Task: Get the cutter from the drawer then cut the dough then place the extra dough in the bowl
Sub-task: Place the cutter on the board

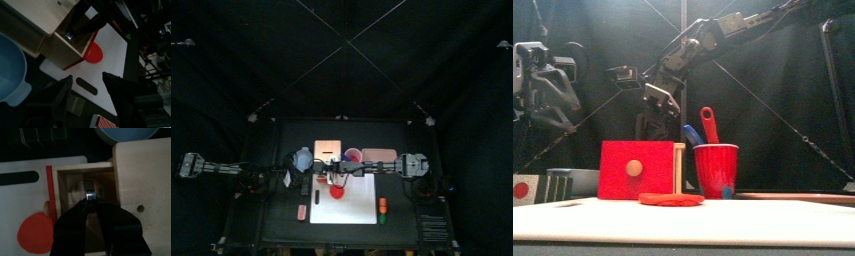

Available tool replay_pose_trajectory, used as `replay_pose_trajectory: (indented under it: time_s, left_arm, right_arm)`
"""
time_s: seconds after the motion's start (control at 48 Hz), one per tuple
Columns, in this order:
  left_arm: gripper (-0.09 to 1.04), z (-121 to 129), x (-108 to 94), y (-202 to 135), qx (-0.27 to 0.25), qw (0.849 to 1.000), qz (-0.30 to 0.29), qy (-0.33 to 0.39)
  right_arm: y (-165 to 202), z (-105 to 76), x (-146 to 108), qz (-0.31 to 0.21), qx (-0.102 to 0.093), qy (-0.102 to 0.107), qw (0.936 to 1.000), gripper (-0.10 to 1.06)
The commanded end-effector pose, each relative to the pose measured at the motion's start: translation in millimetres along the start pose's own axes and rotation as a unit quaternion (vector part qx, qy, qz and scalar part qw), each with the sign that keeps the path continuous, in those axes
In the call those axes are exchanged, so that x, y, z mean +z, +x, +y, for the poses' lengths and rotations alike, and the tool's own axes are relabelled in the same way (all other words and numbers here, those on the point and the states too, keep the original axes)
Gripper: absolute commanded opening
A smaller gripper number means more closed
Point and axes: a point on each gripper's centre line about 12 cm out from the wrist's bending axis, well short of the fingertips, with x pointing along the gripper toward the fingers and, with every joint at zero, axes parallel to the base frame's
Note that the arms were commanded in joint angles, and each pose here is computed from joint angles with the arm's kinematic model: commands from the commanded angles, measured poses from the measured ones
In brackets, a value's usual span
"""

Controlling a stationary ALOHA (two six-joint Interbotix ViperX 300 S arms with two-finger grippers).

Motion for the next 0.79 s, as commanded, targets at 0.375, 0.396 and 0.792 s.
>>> replay_pose_trajectory:
  time_s: [0.375, 0.396, 0.792]
  left_arm:
    - [0.87, -2.9, 4.4, 0.0, -0.004, 1.0, -0.008, -0.006]
    - [0.87, -2.9, 4.4, 0.0, -0.004, 1.0, -0.008, -0.006]
    - [0.87, -2.0, 5.2, 0.0, -0.002, 1.0, -0.01, -0.007]
  right_arm:
    - [-76.1, 1.5, 32.5, -0.073, -0.002, -0.002, 0.9974, 0.55]
    - [-76.1, 1.5, 32.1, -0.071, -0.002, -0.002, 0.9975, 0.55]
    - [-137.1, -5.4, 33.5, -0.088, -0.023, -0.014, 0.9958, 0.55]
